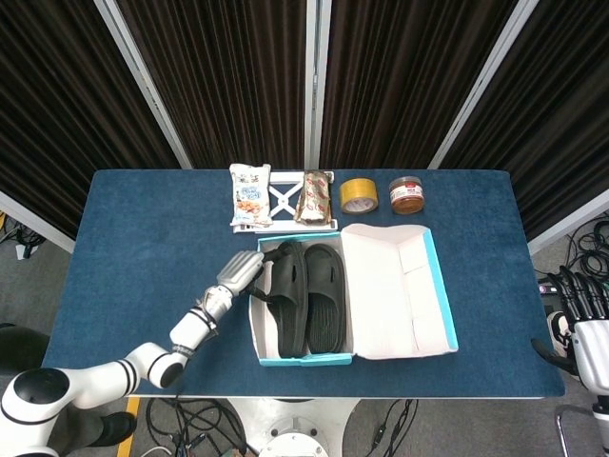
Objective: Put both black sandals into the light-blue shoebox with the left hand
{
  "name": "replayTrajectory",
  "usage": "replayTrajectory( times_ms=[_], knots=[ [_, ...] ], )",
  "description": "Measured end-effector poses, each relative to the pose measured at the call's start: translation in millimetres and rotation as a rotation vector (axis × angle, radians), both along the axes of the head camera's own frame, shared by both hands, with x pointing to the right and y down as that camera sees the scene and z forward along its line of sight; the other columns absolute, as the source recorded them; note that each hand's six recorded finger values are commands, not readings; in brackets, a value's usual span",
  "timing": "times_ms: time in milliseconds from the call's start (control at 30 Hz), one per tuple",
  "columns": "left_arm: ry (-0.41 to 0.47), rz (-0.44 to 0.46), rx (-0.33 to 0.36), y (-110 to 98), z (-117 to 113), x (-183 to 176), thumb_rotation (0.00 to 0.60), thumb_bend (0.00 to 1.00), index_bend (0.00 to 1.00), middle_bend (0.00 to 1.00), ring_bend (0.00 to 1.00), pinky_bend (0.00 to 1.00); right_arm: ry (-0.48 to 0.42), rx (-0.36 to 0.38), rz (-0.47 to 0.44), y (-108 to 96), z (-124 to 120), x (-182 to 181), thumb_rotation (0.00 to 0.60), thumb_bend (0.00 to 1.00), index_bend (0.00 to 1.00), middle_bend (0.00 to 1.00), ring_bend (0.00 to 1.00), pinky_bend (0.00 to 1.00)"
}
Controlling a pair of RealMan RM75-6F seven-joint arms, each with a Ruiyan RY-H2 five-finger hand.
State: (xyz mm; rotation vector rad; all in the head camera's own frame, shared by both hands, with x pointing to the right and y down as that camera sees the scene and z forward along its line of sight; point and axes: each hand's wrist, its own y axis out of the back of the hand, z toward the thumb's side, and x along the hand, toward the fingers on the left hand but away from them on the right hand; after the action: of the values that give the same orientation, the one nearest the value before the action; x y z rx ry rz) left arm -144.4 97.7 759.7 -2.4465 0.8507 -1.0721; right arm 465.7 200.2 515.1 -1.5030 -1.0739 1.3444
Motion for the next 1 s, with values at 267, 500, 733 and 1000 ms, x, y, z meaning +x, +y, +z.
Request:
replayTrajectory(
  times_ms=[267, 500, 733, 1000],
  knots=[
    [-0.083, 0.109, 0.111, -1, -13, 2, 0.6, 0.02, 0.13, 0.0, 0.0, 0.27, -0.003, 0.006, 0.002, 2, -2, 2, 0.6, 0.03, 0.0, 0.0, 0.0, 0.0],
    [-0.132, 0.2, 0.179, -4, -36, 3, 0.6, 0.02, 0.1, 0.0, 0.0, 0.22, -0.009, 0.01, -0.002, 2, -3, 2, 0.6, 0.04, 0.0, 0.0, 0.0, 0.0],
    [-0.227, 0.288, 0.242, -10, -67, -7, 0.6, 0.02, 0.11, 0.0, 0.0, 0.2, -0.008, 0.012, 0.002, 4, -4, 5, 0.6, 0.05, 0.0, 0.0, 0.0, 0.0],
    [-0.242, 0.316, 0.213, -12, -100, -14, 0.6, 0.03, 0.2, 0.07, 0.0, 0.2, -0.014, 0.008, -0.002, 3, -2, 4, 0.6, 0.05, 0.0, 0.0, 0.0, 0.0]
  ],
)
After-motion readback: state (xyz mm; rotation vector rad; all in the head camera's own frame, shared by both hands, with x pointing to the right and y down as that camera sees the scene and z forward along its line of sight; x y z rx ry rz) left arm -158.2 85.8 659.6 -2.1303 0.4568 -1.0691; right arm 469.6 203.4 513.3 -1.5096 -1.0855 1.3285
